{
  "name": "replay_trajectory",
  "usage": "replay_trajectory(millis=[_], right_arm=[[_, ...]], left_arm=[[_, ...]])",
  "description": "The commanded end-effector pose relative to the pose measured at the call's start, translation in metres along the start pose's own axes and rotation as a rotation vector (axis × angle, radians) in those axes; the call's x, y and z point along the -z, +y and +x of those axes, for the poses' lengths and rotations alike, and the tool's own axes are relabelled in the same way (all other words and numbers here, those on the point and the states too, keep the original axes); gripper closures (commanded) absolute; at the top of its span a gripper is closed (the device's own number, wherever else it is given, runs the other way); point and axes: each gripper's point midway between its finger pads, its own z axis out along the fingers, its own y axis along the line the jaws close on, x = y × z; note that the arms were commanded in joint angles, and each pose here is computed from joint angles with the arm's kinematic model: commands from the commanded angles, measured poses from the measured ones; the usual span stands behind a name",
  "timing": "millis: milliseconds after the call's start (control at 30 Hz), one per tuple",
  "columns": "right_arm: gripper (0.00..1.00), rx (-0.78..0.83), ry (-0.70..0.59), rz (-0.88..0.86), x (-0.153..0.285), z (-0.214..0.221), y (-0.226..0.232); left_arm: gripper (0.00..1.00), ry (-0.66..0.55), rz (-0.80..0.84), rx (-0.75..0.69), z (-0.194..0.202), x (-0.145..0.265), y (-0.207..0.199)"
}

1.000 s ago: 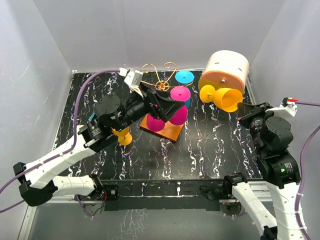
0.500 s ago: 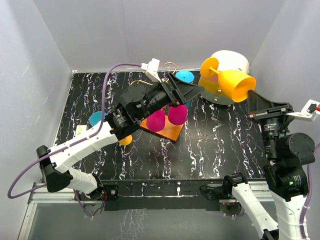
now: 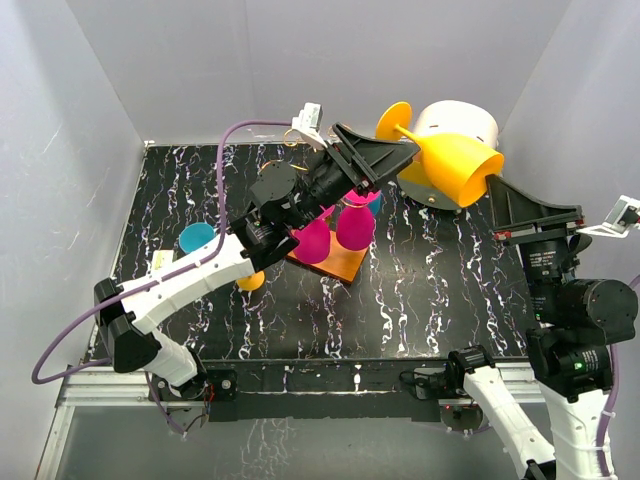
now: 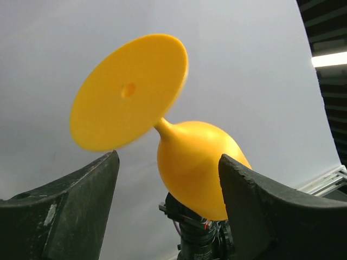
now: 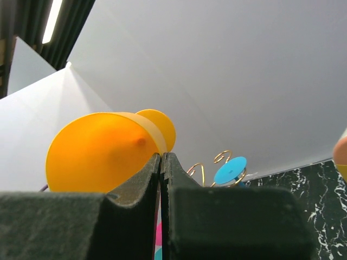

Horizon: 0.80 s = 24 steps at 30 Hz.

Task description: Place the wine glass upside down on the wine glass rack

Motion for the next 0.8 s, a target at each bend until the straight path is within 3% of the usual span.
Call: replay_trajectory(millis=[0, 500, 767], right_arm=[[1.00, 0.004, 0.003, -0.169, 0.003, -0.005, 0.036], [1.00, 0.089, 0.145, -0.365, 0.009, 0.028, 0.056], [1.00, 0.086, 0.154, -0.322, 0.006, 0.034, 0.045]], left_arm=[[0.31, -0.091, 0.120, 0.036, -0.025, 0.000, -0.043], [0.51, -0.153, 0.206, 0.097, -0.039, 0.006, -0.063], [0.89, -0.137, 0.189, 0.058, -0.038, 0.006, -0.066]])
